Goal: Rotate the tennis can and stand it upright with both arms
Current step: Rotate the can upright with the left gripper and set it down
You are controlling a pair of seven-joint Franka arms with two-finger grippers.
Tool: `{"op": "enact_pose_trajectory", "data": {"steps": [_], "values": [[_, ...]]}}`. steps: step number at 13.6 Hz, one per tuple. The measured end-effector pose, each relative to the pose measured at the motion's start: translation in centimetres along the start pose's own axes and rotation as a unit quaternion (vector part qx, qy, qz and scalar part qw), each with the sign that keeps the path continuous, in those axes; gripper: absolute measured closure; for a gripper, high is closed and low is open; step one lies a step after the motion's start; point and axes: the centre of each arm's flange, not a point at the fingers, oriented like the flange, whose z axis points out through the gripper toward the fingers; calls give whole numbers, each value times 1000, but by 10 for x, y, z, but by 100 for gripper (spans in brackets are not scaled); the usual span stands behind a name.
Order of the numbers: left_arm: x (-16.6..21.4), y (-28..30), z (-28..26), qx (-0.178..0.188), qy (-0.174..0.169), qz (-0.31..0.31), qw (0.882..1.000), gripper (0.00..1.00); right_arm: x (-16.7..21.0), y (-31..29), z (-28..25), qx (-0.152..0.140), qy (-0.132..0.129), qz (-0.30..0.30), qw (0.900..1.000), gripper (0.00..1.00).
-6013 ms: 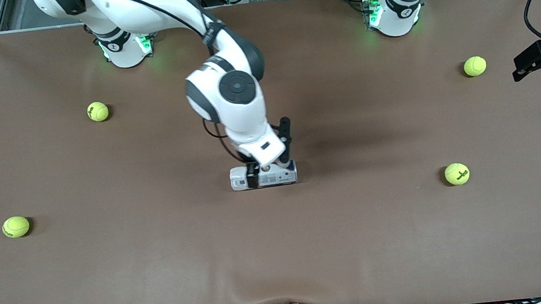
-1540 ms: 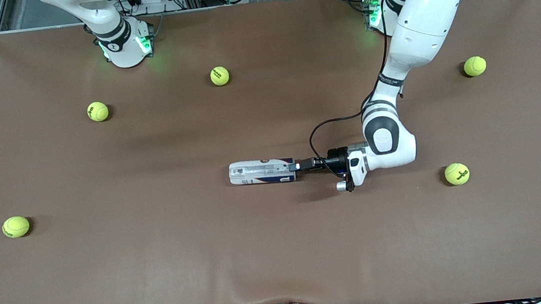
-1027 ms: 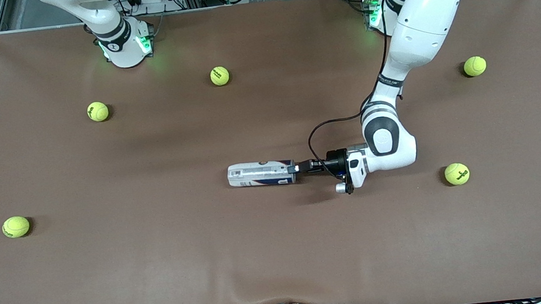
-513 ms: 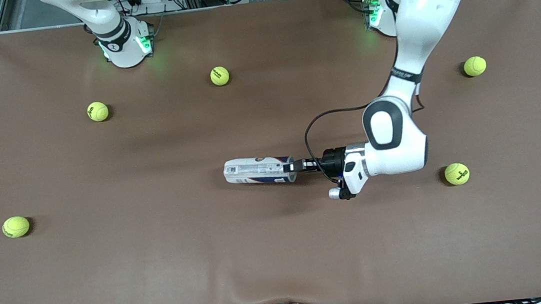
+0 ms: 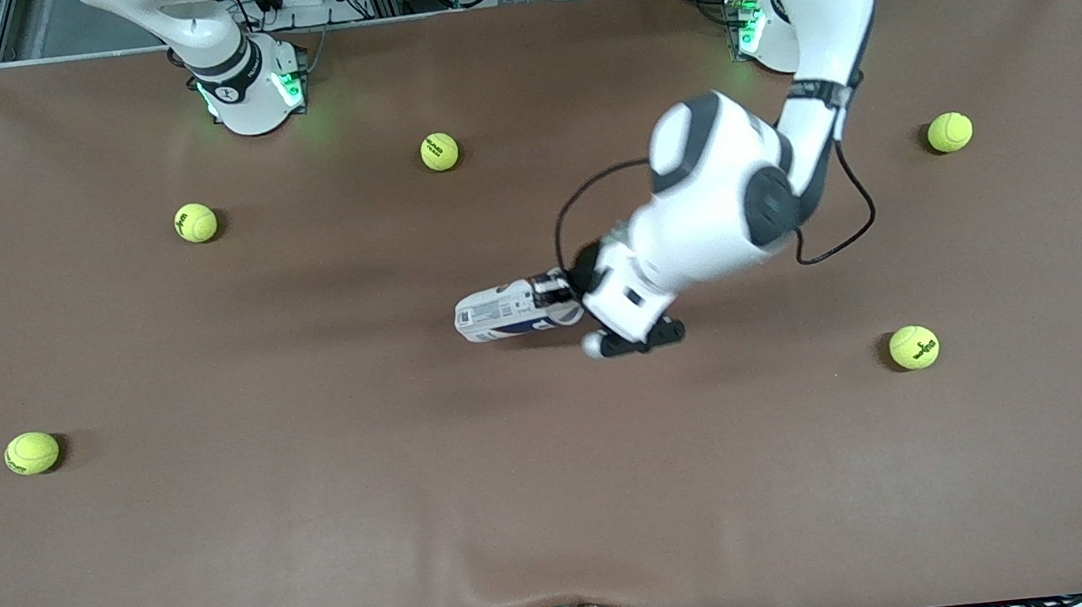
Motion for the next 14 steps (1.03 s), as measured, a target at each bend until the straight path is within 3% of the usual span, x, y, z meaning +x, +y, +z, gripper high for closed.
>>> {"op": "enact_pose_trajectory", "data": {"steps": [2, 5, 7, 14], "values": [[-37, 20, 6, 79, 30, -4, 996, 96, 0, -1, 0, 0, 0, -1, 1000, 0], [-76, 28, 13, 189, 63, 0, 980, 96, 0, -1, 0, 0, 0, -1, 1000, 0], [-92, 34, 21, 220, 80, -2, 972, 96, 0, -1, 0, 0, 0, -1, 1000, 0], [-121, 36, 84, 267, 96, -19, 959, 96, 0, -1, 0, 0, 0, -1, 1000, 0]]}}
